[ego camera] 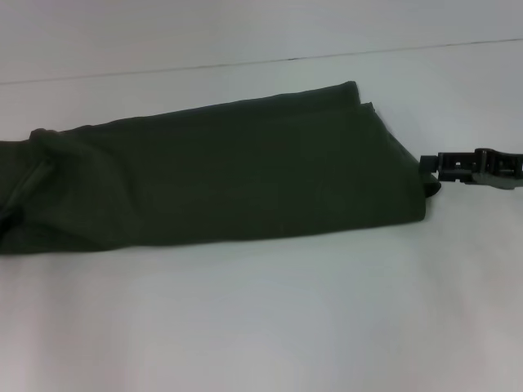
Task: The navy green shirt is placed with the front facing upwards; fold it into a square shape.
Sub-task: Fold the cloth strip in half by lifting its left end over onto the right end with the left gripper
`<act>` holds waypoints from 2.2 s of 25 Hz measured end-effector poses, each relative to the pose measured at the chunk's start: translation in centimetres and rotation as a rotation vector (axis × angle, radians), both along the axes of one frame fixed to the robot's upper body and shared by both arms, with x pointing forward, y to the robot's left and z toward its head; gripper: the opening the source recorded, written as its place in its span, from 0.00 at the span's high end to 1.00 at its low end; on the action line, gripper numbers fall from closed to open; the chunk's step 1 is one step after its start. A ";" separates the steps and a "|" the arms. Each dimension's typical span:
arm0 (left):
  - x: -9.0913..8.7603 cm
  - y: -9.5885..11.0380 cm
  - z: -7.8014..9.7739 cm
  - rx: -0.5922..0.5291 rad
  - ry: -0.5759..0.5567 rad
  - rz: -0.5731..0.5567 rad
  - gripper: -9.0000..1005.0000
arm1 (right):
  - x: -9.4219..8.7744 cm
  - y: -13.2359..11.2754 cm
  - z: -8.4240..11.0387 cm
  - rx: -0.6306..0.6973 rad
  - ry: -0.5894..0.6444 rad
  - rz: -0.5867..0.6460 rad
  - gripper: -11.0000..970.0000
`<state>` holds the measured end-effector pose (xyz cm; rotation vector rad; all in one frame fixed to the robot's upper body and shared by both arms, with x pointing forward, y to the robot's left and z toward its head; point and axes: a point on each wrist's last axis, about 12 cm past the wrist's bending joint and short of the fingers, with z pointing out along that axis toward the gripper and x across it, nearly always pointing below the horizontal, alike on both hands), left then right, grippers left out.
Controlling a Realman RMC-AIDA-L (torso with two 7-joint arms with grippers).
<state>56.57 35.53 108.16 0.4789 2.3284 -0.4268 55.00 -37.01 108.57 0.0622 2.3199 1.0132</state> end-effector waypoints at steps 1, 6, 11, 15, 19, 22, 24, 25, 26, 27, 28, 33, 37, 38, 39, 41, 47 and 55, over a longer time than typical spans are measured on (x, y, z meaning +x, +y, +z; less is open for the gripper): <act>0.0 0.0 0.0 0.000 0.000 -0.001 0.94 | -0.1 0.0 -0.1 -0.003 0.013 -0.001 0.32; 0.0 -0.1 0.0 0.000 0.001 -0.002 0.94 | -0.2 -0.2 -0.5 -0.010 0.029 -0.012 0.32; 0.0 -0.1 0.0 0.001 0.000 -0.005 0.94 | 0.1 0.4 -1.1 -0.016 0.042 -0.023 0.32; 0.0 -0.1 0.0 0.003 -0.002 -0.008 0.94 | 0.5 0.9 -1.7 -0.033 0.055 -0.029 0.32; 0.0 -0.1 0.0 0.004 -0.003 -0.007 0.94 | 0.9 1.7 -2.0 -0.040 0.056 -0.018 0.32; 0.1 0.0 0.0 0.005 -0.004 -0.005 0.94 | 1.1 2.1 -2.0 -0.040 0.052 -0.014 0.32; 0.1 0.0 0.0 0.005 -0.004 -0.005 0.94 | 1.3 2.2 -2.0 -0.042 0.051 -0.019 0.32; 0.1 0.0 0.0 0.004 -0.003 -0.006 0.94 | 1.4 2.3 -2.0 -0.043 0.049 -0.023 0.36; 0.1 0.0 0.0 0.004 -0.001 -0.006 0.94 | 1.5 2.4 -2.0 -0.044 0.050 -0.025 0.41; 0.1 0.0 0.0 0.003 -0.001 -0.006 0.94 | 1.6 2.6 -2.0 -0.043 0.051 -0.026 0.45; 0.1 0.0 0.0 0.003 -0.001 -0.006 0.94 | 1.7 2.7 -2.1 -0.044 0.051 -0.026 0.49; 0.1 0.1 0.0 0.004 -0.001 -0.005 0.94 | 2.3 3.6 -2.6 -0.064 0.062 -0.017 0.69; 0.1 0.1 0.0 0.005 -0.002 -0.005 0.94 | 2.3 3.8 -2.6 -0.065 0.062 -0.012 0.83; 0.1 0.1 0.0 0.005 -0.002 -0.005 0.94 | 2.3 3.7 -2.6 -0.062 0.062 -0.015 0.87; 0.1 0.1 0.0 0.005 -0.002 -0.005 0.94 | 2.2 3.6 -2.6 -0.060 0.061 -0.019 0.88; 0.1 0.2 0.0 0.008 -0.003 -0.001 0.94 | 2.1 3.3 -2.7 -0.058 0.061 -0.030 0.90; 0.2 0.5 -0.1 0.017 -0.011 0.022 0.94 | 1.9 2.9 -2.7 -0.056 0.059 -0.050 0.96; -0.1 0.8 -0.8 0.024 0.004 0.054 0.94 | 1.9 2.8 -2.8 -0.060 0.058 -0.054 0.97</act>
